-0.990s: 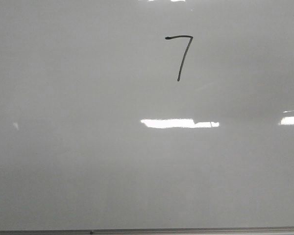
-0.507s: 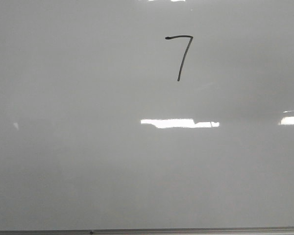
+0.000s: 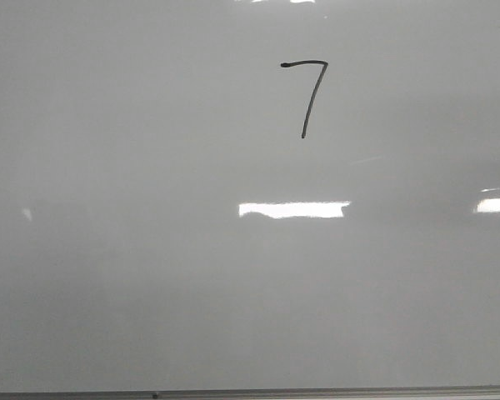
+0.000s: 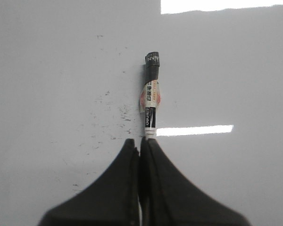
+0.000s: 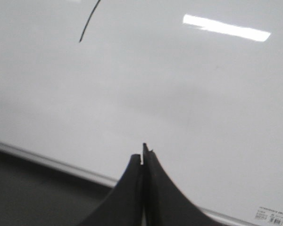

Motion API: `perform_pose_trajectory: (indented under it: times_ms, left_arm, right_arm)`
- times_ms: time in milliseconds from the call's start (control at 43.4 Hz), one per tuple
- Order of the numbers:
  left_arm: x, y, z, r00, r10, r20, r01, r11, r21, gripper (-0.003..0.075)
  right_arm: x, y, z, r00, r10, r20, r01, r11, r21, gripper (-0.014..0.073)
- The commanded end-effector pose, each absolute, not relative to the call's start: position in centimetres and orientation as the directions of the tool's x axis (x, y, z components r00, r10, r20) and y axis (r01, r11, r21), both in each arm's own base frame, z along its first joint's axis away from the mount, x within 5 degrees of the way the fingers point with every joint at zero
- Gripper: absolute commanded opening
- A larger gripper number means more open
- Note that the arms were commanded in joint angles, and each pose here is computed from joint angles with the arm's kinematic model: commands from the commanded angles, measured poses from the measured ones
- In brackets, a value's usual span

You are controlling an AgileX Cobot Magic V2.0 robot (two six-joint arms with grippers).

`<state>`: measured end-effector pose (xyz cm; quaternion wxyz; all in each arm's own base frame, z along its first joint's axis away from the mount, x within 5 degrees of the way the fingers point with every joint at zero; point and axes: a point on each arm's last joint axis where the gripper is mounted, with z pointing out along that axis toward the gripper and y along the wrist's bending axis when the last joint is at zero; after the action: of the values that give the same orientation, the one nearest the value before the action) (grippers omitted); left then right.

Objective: Write number 7 on whiteboard

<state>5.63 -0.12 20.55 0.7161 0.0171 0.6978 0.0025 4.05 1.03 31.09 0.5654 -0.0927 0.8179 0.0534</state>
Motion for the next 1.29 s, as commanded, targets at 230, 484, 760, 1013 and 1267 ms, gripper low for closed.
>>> perform_pose_trajectory:
  times_ms: [230, 484, 760, 1013, 1267]
  left_arm:
    - [5.5, -0.1, 20.9, 0.109, 0.018, -0.994, 0.024, 1.000, 0.021, -0.0020]
    - [5.5, -0.1, 20.9, 0.109, 0.018, -0.994, 0.024, 1.000, 0.021, -0.0020]
    - [5.5, -0.1, 20.9, 0.109, 0.018, -0.994, 0.024, 1.000, 0.021, -0.0020]
    - [5.5, -0.1, 20.9, 0.109, 0.018, -0.994, 0.024, 1.000, 0.021, -0.0020]
    - [5.5, -0.1, 20.9, 0.109, 0.018, -0.994, 0.024, 1.000, 0.021, -0.0020]
  right_arm:
    - [4.2, 0.2, 26.5, -0.020, -0.028, -0.999, -0.018, 0.999, -0.028, -0.0066]
    - [4.8, 0.0, 23.5, 0.076, -0.027, -0.997, 0.002, 1.000, -0.026, -0.0066]
    - [5.5, 0.0, 20.9, 0.116, -0.026, -0.993, 0.011, 1.000, -0.024, -0.0066]
    - [5.5, 0.0, 20.9, 0.110, -0.026, -0.994, 0.010, 1.000, -0.025, -0.0066]
    - [5.5, 0.0, 20.7, 0.093, 0.013, -0.996, 0.004, 1.000, 0.013, -0.0066]
